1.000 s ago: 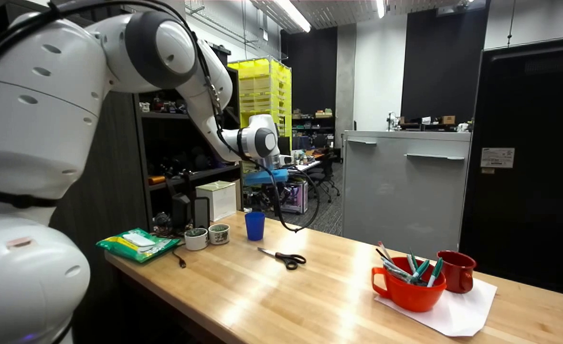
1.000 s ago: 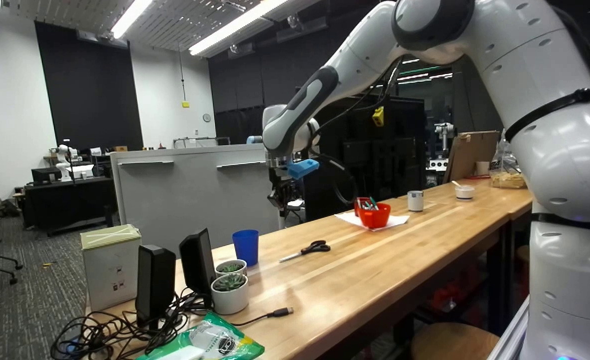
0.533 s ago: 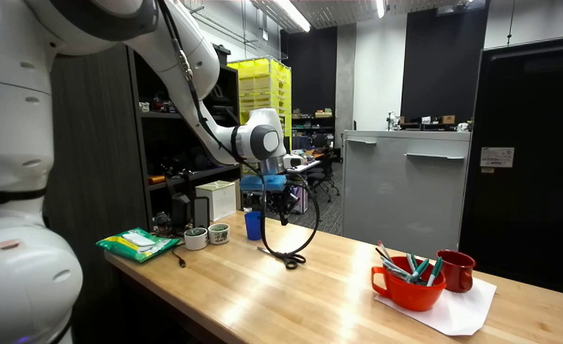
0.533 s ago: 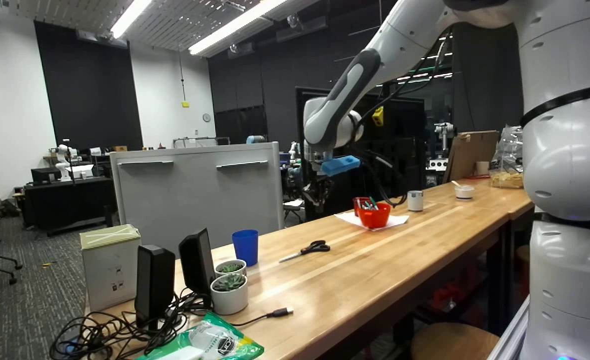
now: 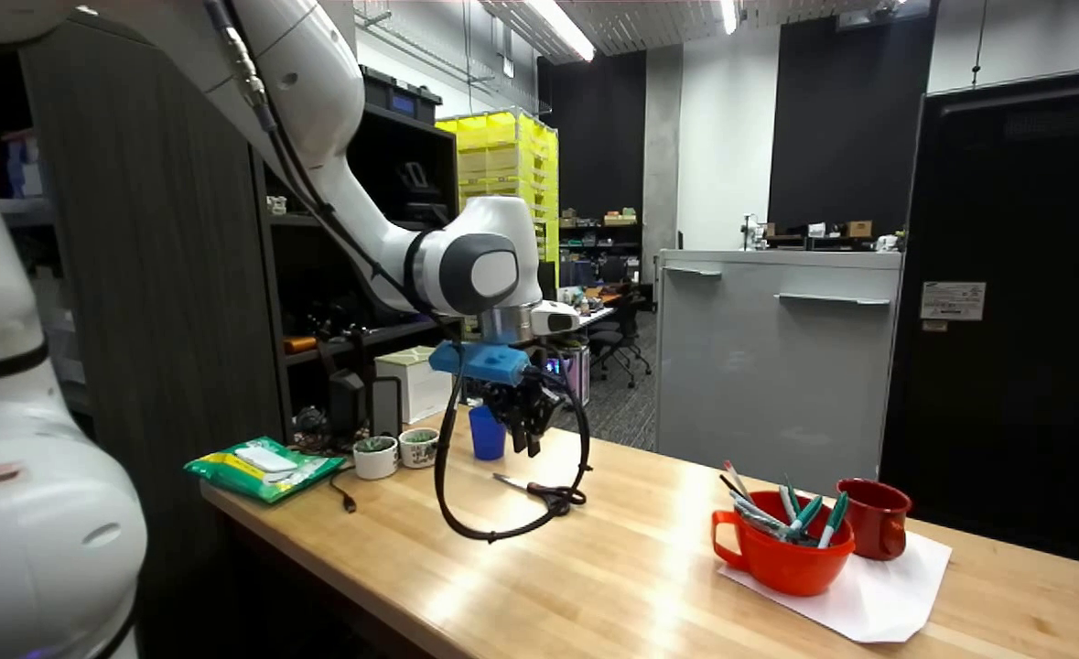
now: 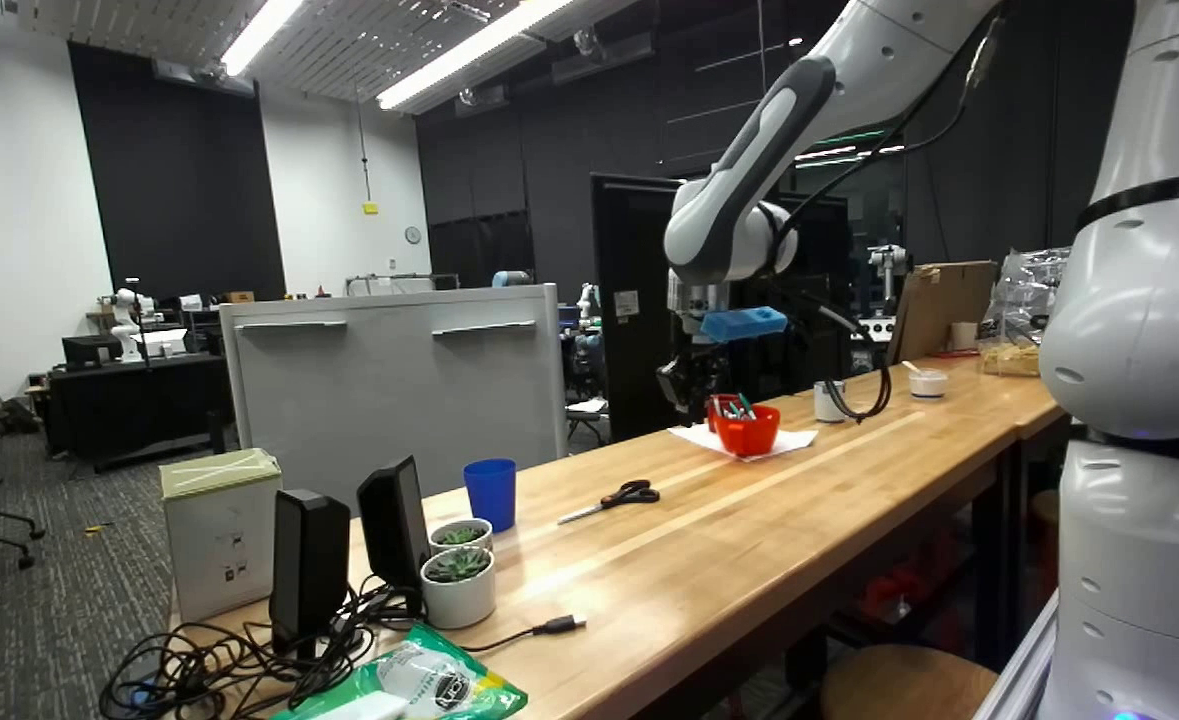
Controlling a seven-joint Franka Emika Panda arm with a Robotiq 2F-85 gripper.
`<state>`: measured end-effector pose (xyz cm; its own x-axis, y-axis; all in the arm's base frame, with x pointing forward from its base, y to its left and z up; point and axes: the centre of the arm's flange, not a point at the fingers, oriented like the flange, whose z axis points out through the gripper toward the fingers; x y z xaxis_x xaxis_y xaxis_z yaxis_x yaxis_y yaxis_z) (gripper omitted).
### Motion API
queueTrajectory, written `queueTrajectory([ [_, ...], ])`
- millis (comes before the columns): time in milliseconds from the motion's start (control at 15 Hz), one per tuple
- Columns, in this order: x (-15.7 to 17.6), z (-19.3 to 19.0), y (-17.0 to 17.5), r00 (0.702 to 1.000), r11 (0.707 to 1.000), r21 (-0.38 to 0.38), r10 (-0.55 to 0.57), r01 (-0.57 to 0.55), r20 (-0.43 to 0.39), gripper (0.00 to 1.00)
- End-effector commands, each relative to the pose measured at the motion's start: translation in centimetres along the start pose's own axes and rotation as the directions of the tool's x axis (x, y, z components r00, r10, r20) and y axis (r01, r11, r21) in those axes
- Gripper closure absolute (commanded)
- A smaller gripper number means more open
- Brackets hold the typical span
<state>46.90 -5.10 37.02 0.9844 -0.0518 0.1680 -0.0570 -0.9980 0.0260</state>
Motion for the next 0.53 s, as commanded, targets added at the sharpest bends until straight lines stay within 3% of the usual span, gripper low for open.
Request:
queueTrajectory([
  [0,-2.4,-3.8,1.6,0.998,0.999,0.010,-0.037,0.037,0.048,0.44],
  [400,-3.7,-5.6,3.9,0.985,0.991,-0.047,-0.121,0.127,0.122,0.02],
  [467,-4.0,-5.6,4.1,0.983,0.988,-0.055,-0.135,0.143,0.127,0.01],
])
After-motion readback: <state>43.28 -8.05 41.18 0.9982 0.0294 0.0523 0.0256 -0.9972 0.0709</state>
